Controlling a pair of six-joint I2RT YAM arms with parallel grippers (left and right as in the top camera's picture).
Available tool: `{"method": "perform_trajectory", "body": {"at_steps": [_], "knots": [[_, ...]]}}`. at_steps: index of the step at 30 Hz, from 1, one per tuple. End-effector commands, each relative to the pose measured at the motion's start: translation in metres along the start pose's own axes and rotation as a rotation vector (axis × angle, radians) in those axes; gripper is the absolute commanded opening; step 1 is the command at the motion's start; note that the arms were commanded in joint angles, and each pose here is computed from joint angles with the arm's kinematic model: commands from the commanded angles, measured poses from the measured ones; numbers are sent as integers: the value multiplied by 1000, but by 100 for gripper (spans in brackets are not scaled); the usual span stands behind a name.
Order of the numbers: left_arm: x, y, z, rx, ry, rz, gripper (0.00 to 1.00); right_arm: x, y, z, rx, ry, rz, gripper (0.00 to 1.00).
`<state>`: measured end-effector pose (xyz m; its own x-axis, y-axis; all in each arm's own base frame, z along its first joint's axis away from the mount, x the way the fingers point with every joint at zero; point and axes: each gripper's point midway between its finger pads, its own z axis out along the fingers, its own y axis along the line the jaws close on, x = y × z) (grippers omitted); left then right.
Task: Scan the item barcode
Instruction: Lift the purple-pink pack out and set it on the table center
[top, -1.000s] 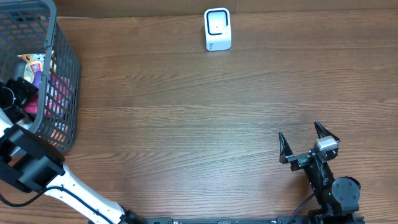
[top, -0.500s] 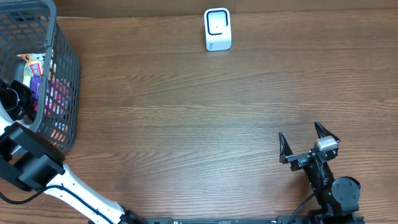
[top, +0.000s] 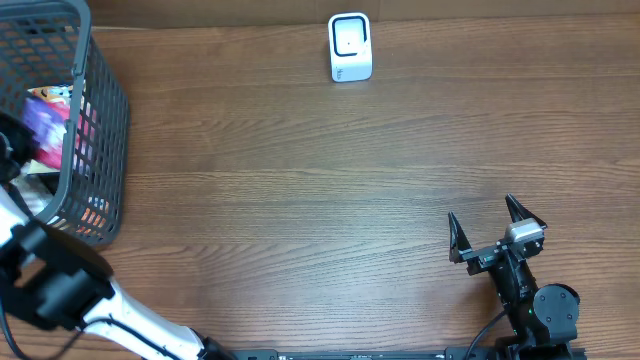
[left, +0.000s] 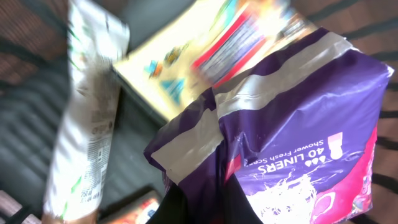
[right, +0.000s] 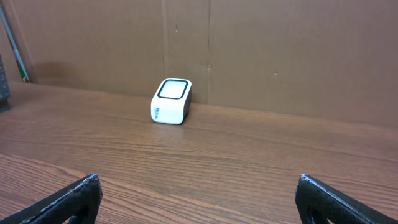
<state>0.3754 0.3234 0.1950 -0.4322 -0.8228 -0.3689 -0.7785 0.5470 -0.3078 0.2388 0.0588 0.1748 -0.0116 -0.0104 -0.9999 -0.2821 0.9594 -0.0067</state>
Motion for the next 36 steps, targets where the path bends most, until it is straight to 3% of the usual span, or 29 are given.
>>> {"method": "perform_trajectory", "body": {"at_steps": [1,9,14,23,28,36], "knots": [[-12,-37,-75,132,-145,-17,4,2,2,0,-10,-3,2,100],[-3,-79,-166,324,-277,35,4,2,2,0,-10,-4,2,100],[17,-111,-200,500,-257,95,4,2,2,0,-10,-3,2,100],[62,-175,-213,717,-123,221,4,2,2,0,-10,-3,2,100],[111,-228,-214,791,-42,384,4,2,2,0,-10,-3,2,100],[174,-280,-204,712,-25,549,4,2,2,0,-10,-3,3,100]]}}
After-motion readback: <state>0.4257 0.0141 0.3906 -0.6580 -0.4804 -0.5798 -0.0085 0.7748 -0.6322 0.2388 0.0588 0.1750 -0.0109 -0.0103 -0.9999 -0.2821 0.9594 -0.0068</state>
